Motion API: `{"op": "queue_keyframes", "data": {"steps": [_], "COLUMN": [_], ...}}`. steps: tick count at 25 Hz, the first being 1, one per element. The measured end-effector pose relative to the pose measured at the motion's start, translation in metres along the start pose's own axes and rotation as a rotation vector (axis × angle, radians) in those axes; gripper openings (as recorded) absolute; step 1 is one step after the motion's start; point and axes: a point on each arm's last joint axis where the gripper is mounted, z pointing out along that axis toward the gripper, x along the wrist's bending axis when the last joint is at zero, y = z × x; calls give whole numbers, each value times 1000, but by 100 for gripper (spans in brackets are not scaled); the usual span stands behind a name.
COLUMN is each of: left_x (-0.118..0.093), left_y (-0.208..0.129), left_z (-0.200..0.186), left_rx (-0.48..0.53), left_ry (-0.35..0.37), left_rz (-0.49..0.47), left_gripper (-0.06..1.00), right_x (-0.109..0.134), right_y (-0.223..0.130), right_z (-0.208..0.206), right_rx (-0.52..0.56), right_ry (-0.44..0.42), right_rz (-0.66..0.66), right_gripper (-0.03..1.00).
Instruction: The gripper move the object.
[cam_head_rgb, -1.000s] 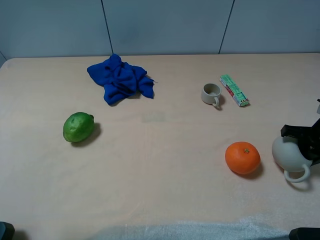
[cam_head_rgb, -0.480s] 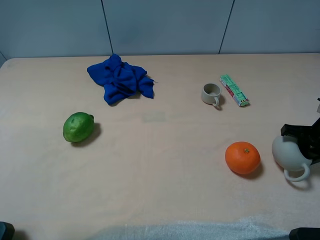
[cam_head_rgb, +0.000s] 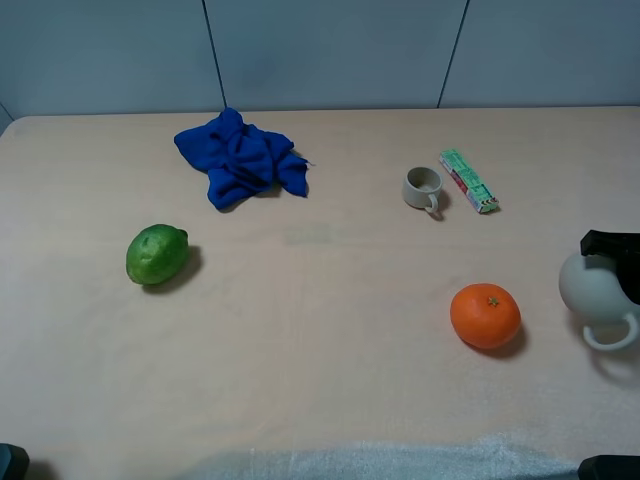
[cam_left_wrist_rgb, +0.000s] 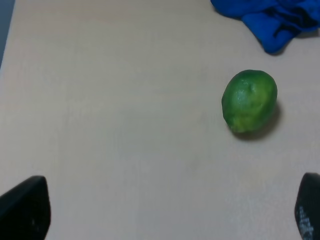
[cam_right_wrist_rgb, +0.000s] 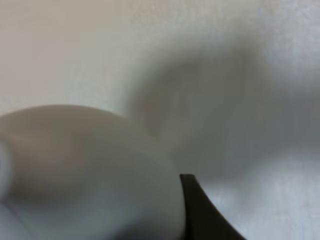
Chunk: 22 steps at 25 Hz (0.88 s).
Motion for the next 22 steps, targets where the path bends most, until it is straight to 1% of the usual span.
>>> {"op": "queue_keyframes", "data": {"steps": [9, 15, 18, 22], "left_x": [0, 0, 0, 0], "left_y": [0, 0, 0, 0], "left_z": [0, 0, 0, 0], "left_rx": [0, 0, 0, 0], "left_ry": [0, 0, 0, 0], "left_rz": [0, 0, 0, 0], "left_gripper": [99, 99, 99, 99], "right_x": [0, 5, 12, 32], "right_y": [-12, -7, -3, -2], "right_z": [-25, -42, -51, -61], "right_rx": [-29, -8, -18, -35], "right_ry": [16, 44, 49, 57], "right_rz": [1, -12, -52, -118], "right_gripper": [0, 0, 0, 0]}}
